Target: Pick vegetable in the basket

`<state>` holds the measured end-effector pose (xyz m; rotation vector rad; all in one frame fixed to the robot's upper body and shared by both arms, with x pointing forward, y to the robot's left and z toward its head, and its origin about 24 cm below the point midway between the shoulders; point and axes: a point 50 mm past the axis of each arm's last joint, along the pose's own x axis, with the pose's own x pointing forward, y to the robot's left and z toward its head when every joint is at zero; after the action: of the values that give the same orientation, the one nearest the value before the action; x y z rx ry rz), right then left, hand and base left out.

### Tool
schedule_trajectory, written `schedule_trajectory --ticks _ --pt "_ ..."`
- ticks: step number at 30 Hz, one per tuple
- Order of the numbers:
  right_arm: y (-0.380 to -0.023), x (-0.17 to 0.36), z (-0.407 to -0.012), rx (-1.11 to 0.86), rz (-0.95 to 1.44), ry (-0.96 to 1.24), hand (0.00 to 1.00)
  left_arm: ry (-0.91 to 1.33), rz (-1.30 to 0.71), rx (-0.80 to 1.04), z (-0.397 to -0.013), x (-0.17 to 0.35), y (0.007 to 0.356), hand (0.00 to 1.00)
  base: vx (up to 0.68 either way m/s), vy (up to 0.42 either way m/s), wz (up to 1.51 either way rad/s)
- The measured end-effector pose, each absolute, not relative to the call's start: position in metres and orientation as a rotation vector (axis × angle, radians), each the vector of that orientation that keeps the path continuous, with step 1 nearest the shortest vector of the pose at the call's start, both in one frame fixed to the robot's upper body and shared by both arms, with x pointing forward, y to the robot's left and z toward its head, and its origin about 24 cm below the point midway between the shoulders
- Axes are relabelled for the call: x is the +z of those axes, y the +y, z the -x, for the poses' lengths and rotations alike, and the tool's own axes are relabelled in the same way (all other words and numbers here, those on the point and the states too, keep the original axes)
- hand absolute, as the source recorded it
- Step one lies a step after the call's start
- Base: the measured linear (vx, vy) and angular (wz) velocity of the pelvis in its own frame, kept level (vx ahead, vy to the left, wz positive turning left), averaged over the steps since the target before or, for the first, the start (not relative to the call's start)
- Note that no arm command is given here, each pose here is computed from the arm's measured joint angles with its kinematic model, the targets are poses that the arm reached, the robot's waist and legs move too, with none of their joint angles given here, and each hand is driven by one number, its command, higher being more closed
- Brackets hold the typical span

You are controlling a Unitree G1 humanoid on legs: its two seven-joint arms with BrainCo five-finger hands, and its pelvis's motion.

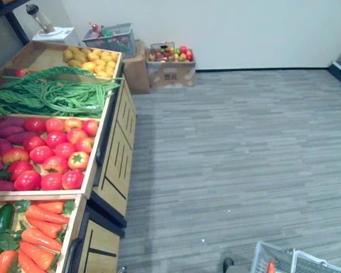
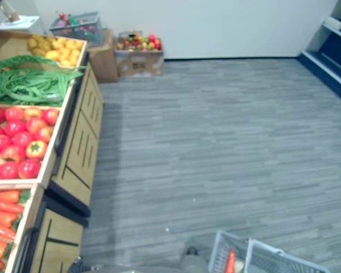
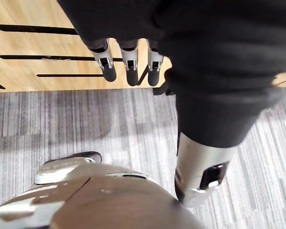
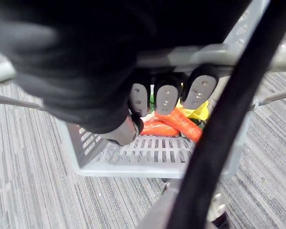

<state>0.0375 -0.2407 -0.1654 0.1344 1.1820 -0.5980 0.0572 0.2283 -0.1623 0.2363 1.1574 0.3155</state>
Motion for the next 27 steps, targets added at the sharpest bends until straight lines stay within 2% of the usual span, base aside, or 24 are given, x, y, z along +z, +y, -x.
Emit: schedule_trajectory --ticks 5,10,15,20,23,27 --pt "-0.221 -0.169 -0.036 -0.595 -0.199 1.181 1.00 1.166 -0.240 0.330 -0.054 -0.162 0.234 0.00 0.02 0.041 -0.19" --pt "-0.205 -0.172 -0.031 -0.582 -0.246 1.209 1.00 1.117 -0.193 0.362 -0.073 -0.160 0.230 0.00 0.28 -0.145 0.03" --pt "-0.220 -0.170 -0.031 -0.630 -0.230 1.190 1.00 1.074 -0.116 0.393 -0.086 -0.159 0.217 0.00 0.36 -0.247 0.16" --pt "-0.223 -0.169 -0.033 -0.597 -0.186 1.190 1.00 1.057 -0.113 0.391 -0.089 -0.157 0.217 0.00 0.32 -0.229 0.36" --pt "-0.242 -0.163 -0.044 -0.592 -0.123 1.151 1.00 1.056 -0.083 0.413 -0.088 -0.158 0.217 0.00 0.30 -0.093 0.05" --pt "-0.245 -0.160 -0.054 -0.573 -0.080 1.108 1.00 1.038 -0.061 0.436 -0.088 -0.157 0.218 0.00 0.16 0.053 -0.03"
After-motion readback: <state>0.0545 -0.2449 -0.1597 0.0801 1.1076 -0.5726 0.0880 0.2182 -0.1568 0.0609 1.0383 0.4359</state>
